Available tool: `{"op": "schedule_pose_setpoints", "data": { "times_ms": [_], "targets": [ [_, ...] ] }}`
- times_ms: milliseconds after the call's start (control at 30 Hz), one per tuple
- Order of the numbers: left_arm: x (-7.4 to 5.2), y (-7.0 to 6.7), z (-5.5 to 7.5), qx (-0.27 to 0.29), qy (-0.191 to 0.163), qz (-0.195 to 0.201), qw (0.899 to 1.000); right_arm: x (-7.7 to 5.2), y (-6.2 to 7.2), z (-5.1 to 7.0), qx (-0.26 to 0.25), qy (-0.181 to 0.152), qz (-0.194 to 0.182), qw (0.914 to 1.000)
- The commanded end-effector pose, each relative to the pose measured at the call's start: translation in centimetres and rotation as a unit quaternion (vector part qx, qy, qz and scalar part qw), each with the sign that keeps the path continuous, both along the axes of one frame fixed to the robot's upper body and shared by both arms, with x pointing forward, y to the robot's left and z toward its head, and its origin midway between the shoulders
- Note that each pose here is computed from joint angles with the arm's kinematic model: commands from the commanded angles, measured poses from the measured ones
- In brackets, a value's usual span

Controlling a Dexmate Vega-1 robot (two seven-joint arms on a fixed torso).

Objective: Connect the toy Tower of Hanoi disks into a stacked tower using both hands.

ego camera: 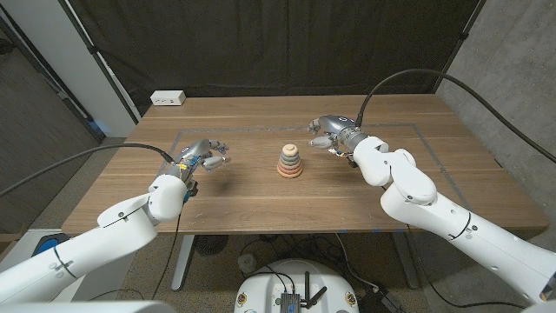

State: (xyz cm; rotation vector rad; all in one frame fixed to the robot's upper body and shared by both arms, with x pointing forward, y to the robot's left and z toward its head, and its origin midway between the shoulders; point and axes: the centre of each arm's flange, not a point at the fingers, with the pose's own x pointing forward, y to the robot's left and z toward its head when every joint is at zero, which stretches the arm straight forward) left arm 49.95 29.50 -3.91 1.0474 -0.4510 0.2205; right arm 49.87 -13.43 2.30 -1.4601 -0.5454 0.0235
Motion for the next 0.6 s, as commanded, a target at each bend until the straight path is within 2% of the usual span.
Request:
{"op": "schedule_pose_setpoints", "data": {
  "times_ms": [33,200,367,600],
  "targets": [
    [-0.2,-1.0,0.4,-0.005,-0.025,0.006,1.000,-0.3,-3.2,-0.4,0.024,-0.016,-0.017,0.9994],
    [0.2,-1.1,0.6,-0.023,-0.041,0.012,0.999,-0.1,-4.9,-0.4,0.028,-0.024,-0.024,0.9990],
    [0.6,-1.1,0.8,-0.045,-0.057,0.016,0.997,0.7,-6.9,-0.7,0.033,-0.014,-0.025,0.9991],
    [0.9,-2.5,1.0,-0.033,-0.055,0.033,0.997,1.0,-8.8,-1.5,0.040,-0.027,-0.033,0.9983]
  ]
}}
